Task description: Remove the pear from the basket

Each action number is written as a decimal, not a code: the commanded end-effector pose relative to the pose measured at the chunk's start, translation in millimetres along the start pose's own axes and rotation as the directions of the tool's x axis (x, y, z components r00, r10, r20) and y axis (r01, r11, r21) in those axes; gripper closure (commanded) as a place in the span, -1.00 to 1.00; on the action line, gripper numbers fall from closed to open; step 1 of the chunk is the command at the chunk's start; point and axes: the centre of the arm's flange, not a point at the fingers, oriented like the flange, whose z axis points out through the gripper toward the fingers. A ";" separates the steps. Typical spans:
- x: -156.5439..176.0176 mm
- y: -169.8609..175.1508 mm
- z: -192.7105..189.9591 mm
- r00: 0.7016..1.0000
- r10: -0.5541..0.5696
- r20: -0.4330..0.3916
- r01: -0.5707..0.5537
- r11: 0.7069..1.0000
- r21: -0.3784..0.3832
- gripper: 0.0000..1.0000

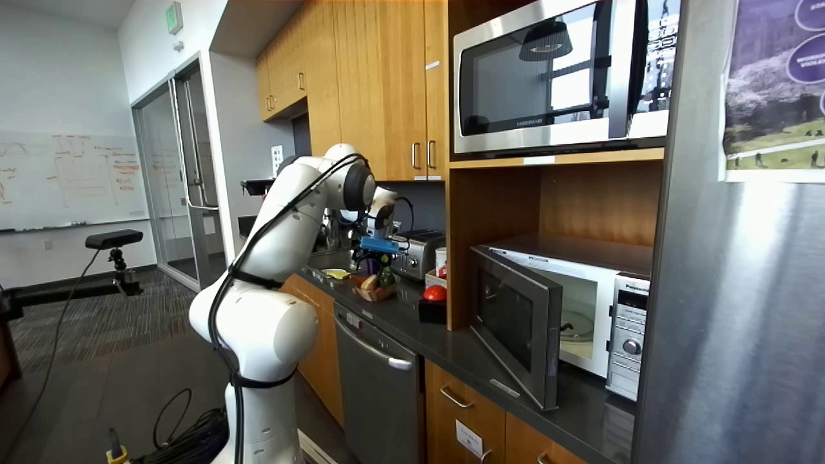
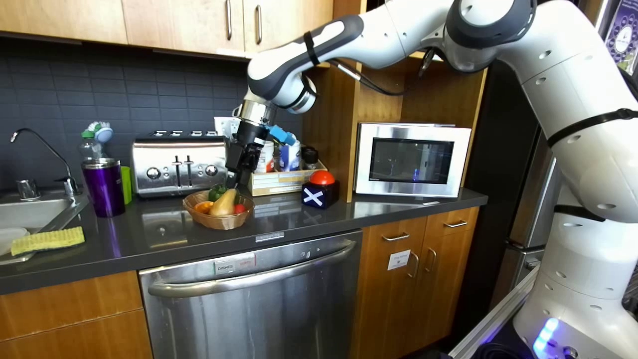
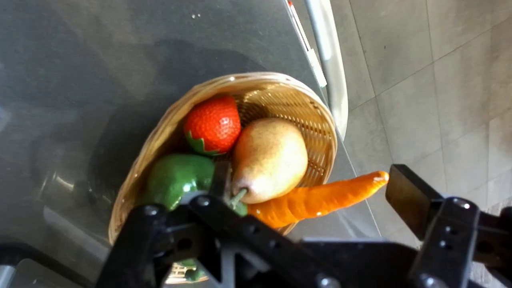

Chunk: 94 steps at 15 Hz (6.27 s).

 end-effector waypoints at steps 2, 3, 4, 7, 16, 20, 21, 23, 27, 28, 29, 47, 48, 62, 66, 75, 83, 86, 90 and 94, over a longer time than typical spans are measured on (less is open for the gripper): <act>8.3 4.4 6.8 0.999 -0.032 -0.006 0.032 0.998 0.057 -1.00; 9.0 5.8 9.8 0.999 -0.035 -0.002 0.035 0.997 0.064 -1.00; 9.9 6.9 11.5 0.999 -0.038 -0.001 0.038 0.997 0.066 -1.00; 12.6 11.8 14.6 0.999 -0.050 -0.004 0.050 0.996 0.070 -0.50; 16.4 21.7 8.5 0.998 -0.053 -0.028 0.055 0.997 0.058 0.74; 17.2 24.6 7.1 0.998 -0.050 -0.033 0.052 0.997 0.056 1.00; 17.4 25.1 7.0 0.998 -0.049 -0.033 0.051 0.997 0.056 1.00; 17.5 25.6 7.3 0.998 -0.048 -0.034 0.050 0.997 0.054 1.00; 17.7 26.0 9.1 0.998 -0.047 -0.031 0.048 0.997 0.056 0.38; 18.1 25.6 9.1 0.998 -0.047 -0.030 0.049 0.997 0.056 0.27; 18.9 24.8 8.0 0.998 -0.049 -0.030 0.051 0.997 0.055 0.13; 26.6 19.9 -1.0 0.994 -0.087 -0.062 0.090 0.995 0.044 1.00; 26.9 19.6 -1.0 0.994 -0.088 -0.063 0.091 0.995 0.043 0.97; 25.6 4.6 -29.3 0.991 -0.102 -0.087 0.101 0.995 -0.011 0.97; 23.3 2.1 -42.9 0.989 -0.108 -0.106 0.104 0.994 -0.044 0.97; 14.8 8.6 -70.0 0.984 -0.123 -0.127 0.101 0.980 -0.172 0.97; 1.4 16.8 -89.7 0.988 -0.100 -0.121 0.066 0.964 -0.258 0.97; -6.1 22.8 -96.7 0.990 -0.079 -0.118 0.042 0.957 -0.286 0.97; -15.6 33.0 -105.6 0.992 -0.050 -0.118 0.010 0.950 -0.313 0.97; -25.7 49.9 -110.0 0.993 -0.012 -0.115 -0.028 0.940 -0.340 0.97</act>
